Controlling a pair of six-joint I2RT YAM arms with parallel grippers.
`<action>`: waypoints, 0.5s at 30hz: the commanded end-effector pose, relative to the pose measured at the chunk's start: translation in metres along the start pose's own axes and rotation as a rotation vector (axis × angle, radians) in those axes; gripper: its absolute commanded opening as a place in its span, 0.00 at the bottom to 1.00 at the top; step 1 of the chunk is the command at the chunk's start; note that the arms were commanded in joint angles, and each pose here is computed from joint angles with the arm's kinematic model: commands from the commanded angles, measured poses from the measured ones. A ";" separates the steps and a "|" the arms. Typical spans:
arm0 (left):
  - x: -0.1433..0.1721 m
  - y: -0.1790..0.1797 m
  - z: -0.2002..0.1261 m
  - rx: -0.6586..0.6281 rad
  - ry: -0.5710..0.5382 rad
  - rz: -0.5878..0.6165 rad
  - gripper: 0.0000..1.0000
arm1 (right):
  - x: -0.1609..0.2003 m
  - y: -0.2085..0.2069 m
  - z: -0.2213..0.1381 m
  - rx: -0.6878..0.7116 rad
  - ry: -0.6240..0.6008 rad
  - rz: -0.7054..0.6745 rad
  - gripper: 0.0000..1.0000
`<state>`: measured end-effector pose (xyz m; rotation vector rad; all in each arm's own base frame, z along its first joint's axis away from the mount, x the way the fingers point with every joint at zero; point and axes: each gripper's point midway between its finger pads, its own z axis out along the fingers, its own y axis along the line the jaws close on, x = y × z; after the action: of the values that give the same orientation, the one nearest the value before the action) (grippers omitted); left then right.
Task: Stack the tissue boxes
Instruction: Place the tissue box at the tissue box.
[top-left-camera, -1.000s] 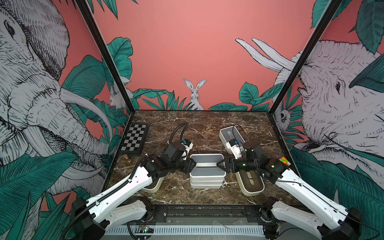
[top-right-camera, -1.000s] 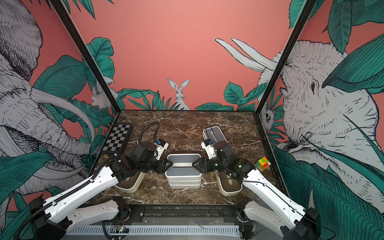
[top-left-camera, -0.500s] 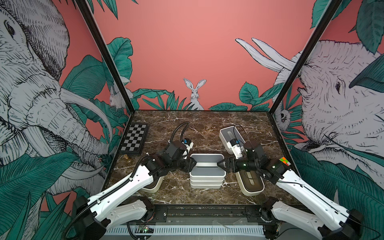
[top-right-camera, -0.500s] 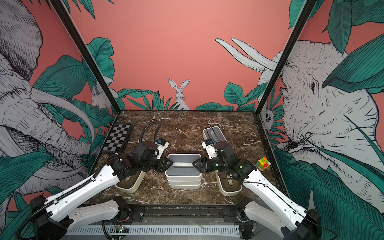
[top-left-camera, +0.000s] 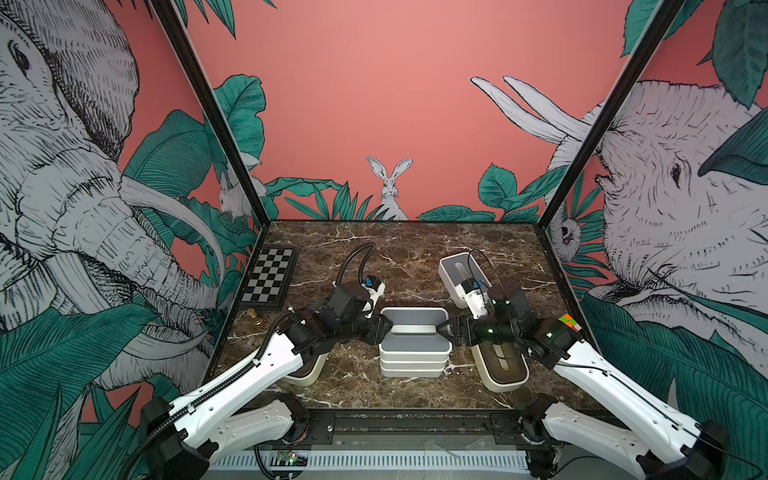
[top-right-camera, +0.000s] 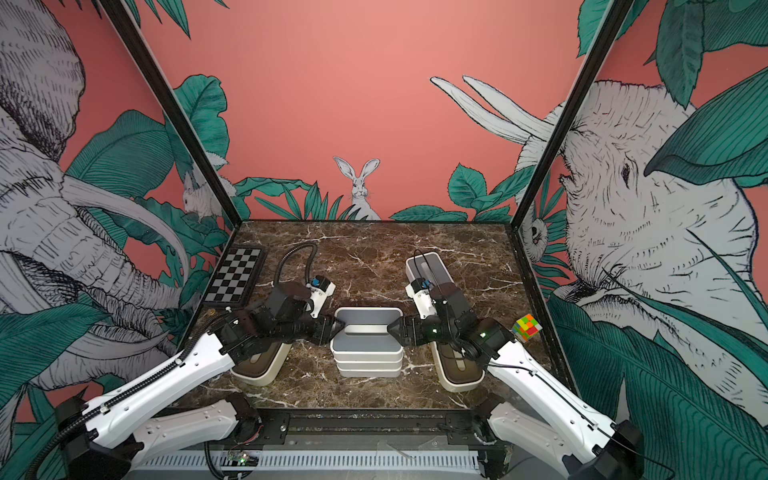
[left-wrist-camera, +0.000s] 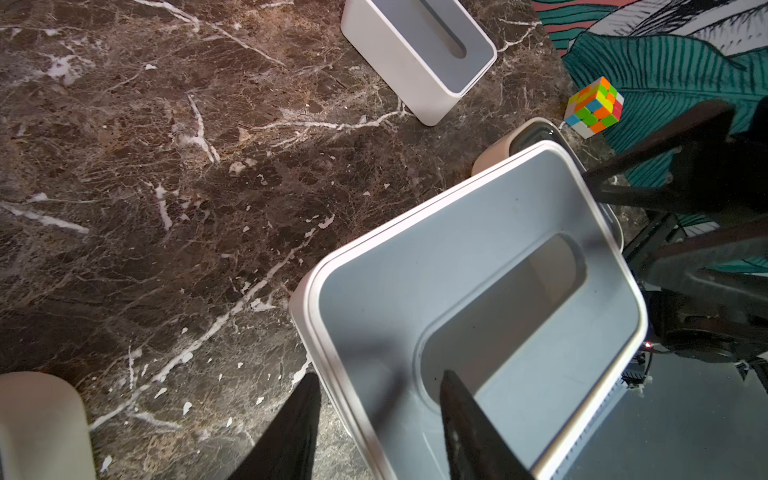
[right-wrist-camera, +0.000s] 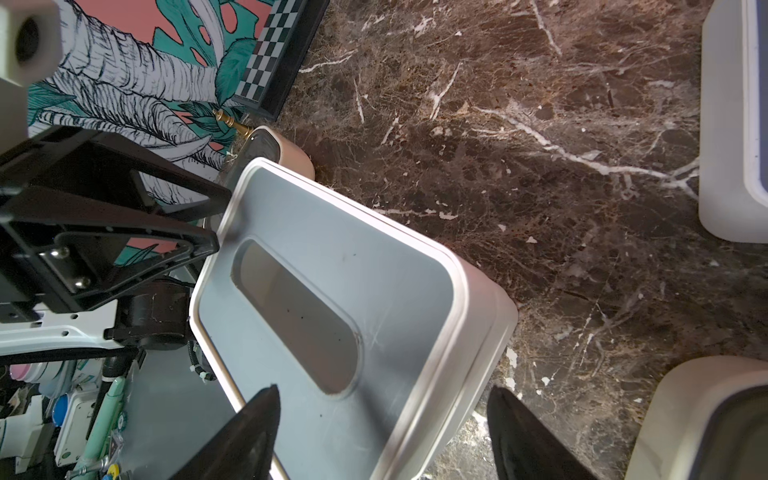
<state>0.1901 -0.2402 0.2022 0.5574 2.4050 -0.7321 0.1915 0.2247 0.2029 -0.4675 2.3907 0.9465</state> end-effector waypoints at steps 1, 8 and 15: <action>-0.004 -0.006 -0.002 0.035 -0.018 -0.017 0.49 | -0.014 0.009 -0.011 -0.009 -0.052 -0.038 0.79; -0.003 -0.007 -0.001 0.046 -0.013 -0.021 0.49 | -0.014 0.011 -0.011 -0.017 -0.050 -0.045 0.79; -0.003 -0.004 -0.004 0.019 -0.007 -0.011 0.49 | -0.013 0.011 -0.012 -0.017 -0.053 -0.046 0.80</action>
<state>0.1889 -0.2431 0.2037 0.5520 2.4045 -0.7623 0.1923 0.2249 0.2112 -0.4793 2.3617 0.9473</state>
